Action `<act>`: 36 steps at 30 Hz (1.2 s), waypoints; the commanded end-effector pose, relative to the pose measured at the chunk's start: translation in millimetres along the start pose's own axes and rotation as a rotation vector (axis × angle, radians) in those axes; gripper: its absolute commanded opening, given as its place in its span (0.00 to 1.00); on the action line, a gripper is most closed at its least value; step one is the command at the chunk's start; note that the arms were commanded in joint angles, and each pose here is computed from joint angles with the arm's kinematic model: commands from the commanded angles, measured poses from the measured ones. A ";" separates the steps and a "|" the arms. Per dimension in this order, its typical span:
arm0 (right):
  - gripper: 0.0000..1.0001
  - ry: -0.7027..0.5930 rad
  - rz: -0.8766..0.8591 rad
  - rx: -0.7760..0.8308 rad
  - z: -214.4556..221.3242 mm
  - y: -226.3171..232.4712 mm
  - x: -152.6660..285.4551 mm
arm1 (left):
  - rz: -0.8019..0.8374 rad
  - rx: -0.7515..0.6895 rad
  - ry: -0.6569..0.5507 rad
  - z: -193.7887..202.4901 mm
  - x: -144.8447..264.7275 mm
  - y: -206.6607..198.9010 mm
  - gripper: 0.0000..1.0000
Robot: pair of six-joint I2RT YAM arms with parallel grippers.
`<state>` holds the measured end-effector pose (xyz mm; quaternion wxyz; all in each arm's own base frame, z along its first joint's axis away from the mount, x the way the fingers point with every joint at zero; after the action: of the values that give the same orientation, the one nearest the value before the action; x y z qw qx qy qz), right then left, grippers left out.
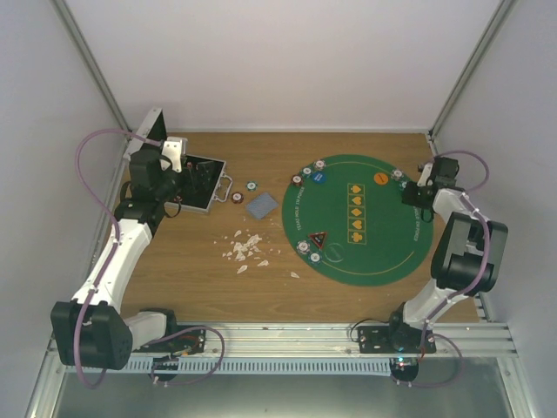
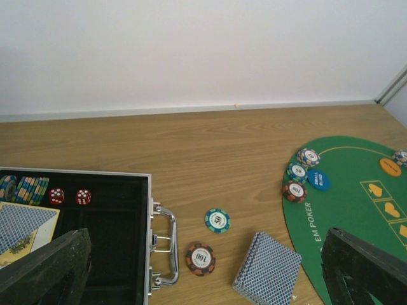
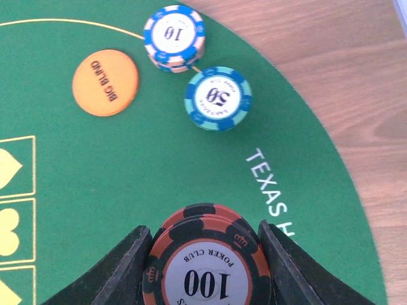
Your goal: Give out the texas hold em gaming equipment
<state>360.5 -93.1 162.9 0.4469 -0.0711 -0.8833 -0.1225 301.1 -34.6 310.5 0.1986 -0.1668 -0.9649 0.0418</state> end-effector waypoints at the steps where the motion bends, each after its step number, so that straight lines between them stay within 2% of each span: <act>1: 0.41 -0.013 0.008 -0.081 1.7 -19.5 -9.3 | -0.011 -0.015 -0.043 -6.3 -0.8 2.9 0.99; 14: 0.42 0.054 0.058 -0.103 5.5 -34.2 -46.2 | -0.012 -0.013 -0.039 -5.8 -1.8 3.3 0.99; 30: 0.43 0.077 0.050 -0.092 0.1 -38.1 -68.6 | -0.012 -0.011 -0.032 -4.5 -3.6 3.9 0.99; 36: 0.52 0.071 0.049 -0.090 -0.4 -37.3 -66.9 | -0.010 -0.011 -0.029 -4.1 -4.3 4.0 0.99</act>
<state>389.0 -127.3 108.3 0.4763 -0.1075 -0.8587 -0.1555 303.7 -34.7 306.7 0.2051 -0.1664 -0.9635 0.0426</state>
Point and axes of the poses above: each gripper's point midway between its finger pads, its own x axis back along the fingers, its own y axis along the line the jaws close on, z = x × y, the point moved 10 cm from there along x, back along the fingers, and after that the axes turned 4 degrees about -x, right-handed, at the moved point
